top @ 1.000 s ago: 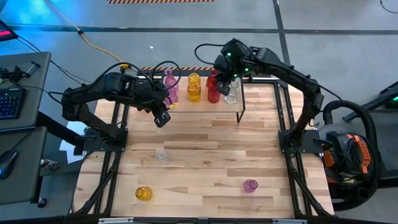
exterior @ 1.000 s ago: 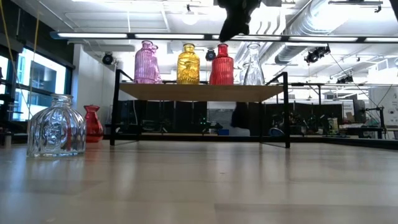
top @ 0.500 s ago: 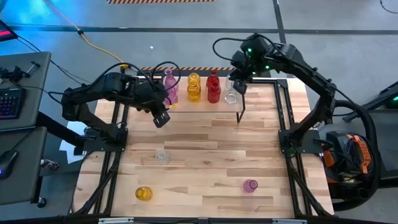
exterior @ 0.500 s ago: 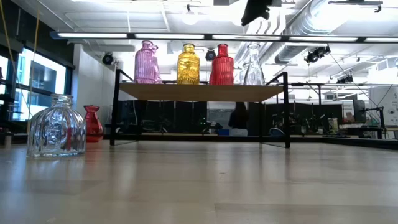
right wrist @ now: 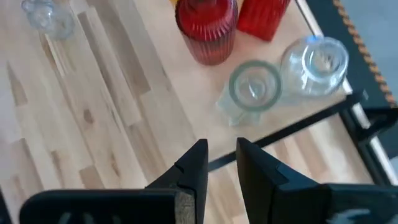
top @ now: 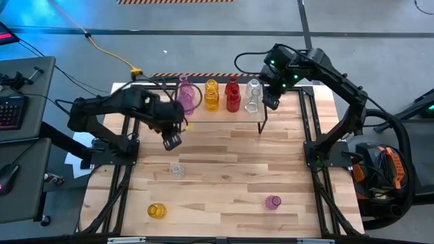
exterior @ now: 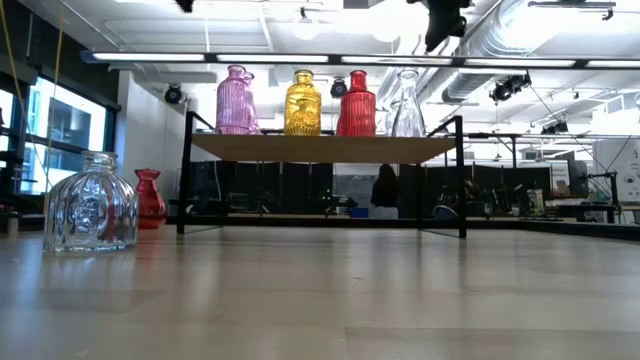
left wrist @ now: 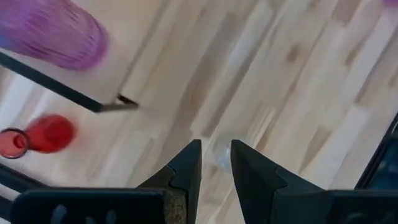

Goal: Sort vases onto shelf
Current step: Put the transparent vase on the shelf aligned with the other transparent vases

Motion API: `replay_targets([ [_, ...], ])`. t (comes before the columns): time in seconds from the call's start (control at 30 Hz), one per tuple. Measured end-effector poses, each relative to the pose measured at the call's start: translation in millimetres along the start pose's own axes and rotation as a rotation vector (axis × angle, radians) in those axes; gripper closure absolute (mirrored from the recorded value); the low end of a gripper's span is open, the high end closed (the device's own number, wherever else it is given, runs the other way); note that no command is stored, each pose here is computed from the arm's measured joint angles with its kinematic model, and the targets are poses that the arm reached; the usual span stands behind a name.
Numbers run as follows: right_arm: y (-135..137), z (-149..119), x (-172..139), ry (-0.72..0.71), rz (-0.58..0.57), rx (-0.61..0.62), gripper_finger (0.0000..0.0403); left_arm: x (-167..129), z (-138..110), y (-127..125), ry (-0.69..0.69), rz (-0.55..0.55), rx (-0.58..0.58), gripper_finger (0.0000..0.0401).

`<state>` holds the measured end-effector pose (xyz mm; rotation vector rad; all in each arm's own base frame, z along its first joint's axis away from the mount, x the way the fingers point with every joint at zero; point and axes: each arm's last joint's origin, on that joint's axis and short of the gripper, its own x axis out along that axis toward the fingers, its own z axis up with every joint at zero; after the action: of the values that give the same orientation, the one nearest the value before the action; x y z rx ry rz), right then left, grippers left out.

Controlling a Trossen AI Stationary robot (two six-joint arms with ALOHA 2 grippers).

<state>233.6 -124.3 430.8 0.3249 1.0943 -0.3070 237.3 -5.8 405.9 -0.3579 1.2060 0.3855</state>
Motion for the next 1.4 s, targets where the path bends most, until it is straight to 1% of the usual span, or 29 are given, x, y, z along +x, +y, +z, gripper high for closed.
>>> replay_targets([
  [0.13, 2, -3, 0, 0.030, 0.004, 0.048, 0.0336, 24, -8, -5, 0.097, 0.021, 0.047, 0.0325],
  [0.27, 10, -3, 0, 0.029, 0.015, 0.086, 0.0336, 37, -14, -11, 0.138, 0.022, 0.076, 0.0325],
  [0.43, 28, -5, -1, 0.033, 0.040, 0.112, 0.0336, 43, -20, -24, 0.148, -0.028, 0.122, 0.0325],
  [0.7, 67, -11, 1, 0.047, 0.037, 0.119, 0.0336, 40, -35, -43, 0.154, -0.053, 0.216, 0.0325],
  [0.77, 76, -13, 1, 0.046, 0.029, 0.109, 0.0336, 39, -39, -48, 0.153, -0.060, 0.262, 0.0325],
  [0.83, 84, -15, 1, 0.046, 0.023, 0.093, 0.0336, 38, -44, -53, 0.148, -0.065, 0.332, 0.0325],
  [0.93, 95, -19, 1, 0.049, 0.035, 0.086, 0.0336, 36, -50, -60, 0.115, -0.033, 0.444, 0.0325],
  [1.0, 102, -20, 1, 0.049, 0.047, 0.105, 0.0336, 35, -53, -62, 0.089, -0.003, 0.504, 0.0325],
  [1.07, 109, -22, 0, 0.052, 0.056, 0.133, 0.0336, 34, -54, -64, 0.079, 0.005, 0.540, 0.0325],
  [1.13, 115, -25, 0, 0.057, 0.065, 0.163, 0.0336, 34, -55, -65, 0.072, -0.003, 0.550, 0.0325],
  [1.3, 134, -34, -2, 0.047, 0.038, 0.170, 0.0336, 36, -50, -72, 0.019, -0.063, 0.482, 0.0325],
  [1.4, 147, -41, -4, 0.038, 0.025, 0.163, 0.0336, 48, -51, -75, 0.007, -0.071, 0.475, 0.0325],
])
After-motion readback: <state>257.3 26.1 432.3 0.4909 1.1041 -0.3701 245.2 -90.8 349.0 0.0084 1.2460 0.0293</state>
